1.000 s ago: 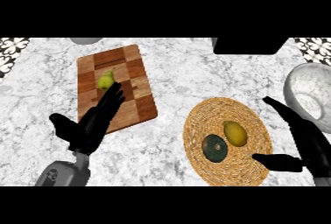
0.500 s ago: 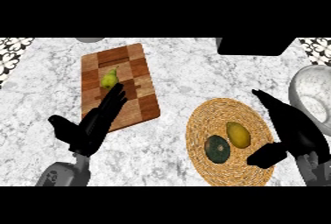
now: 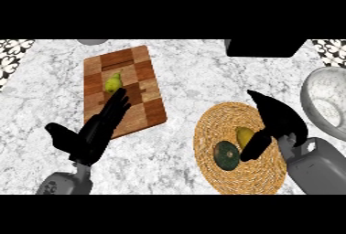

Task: Pick the lemon from the placemat and place it in the bowl

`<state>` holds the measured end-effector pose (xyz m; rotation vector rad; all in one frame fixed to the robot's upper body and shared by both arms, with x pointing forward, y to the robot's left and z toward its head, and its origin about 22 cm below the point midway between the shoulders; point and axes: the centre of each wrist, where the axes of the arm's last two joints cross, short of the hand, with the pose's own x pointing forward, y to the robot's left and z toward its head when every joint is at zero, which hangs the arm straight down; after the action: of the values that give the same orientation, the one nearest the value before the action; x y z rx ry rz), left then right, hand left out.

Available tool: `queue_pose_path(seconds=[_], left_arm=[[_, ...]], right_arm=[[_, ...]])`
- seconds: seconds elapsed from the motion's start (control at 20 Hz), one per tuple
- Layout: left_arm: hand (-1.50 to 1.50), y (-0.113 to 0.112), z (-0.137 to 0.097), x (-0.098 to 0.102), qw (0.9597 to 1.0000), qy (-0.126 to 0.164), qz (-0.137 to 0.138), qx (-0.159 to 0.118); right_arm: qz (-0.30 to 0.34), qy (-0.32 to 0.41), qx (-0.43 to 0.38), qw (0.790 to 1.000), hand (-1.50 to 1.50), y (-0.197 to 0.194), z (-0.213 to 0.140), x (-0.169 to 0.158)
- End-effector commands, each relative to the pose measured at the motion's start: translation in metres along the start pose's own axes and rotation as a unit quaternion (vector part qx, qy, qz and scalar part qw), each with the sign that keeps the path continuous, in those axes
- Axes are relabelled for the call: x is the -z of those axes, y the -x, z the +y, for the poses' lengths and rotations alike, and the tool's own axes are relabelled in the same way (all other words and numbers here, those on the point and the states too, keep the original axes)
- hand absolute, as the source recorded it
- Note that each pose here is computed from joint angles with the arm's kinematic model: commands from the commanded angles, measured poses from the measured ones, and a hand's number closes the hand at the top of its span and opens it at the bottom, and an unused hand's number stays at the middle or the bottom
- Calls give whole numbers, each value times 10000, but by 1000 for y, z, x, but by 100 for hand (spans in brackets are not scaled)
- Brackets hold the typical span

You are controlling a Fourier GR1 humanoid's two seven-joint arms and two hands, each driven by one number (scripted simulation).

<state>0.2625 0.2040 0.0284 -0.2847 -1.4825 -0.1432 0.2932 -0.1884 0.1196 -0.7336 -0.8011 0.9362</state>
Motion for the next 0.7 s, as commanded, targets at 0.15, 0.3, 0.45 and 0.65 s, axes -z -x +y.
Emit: queue_pose_path(seconds=[0.15,0.3,0.45,0.65], left_arm=[[0,-3,1,-6,10000,-52,-45,-49],[0,3,-16,6,9998,-156,32,-88],[0,8,11,-3,9999,-131,-20,2],[0,2,-2,-11,9999,-111,47,-28]], right_arm=[[1010,-564,-544,9918,-150,-4,15,16],[1002,-681,-585,9909,-150,6,25,21],[1107,-742,-634,9891,-150,-8,22,19],[999,-685,-653,9905,-150,14,20,42]])
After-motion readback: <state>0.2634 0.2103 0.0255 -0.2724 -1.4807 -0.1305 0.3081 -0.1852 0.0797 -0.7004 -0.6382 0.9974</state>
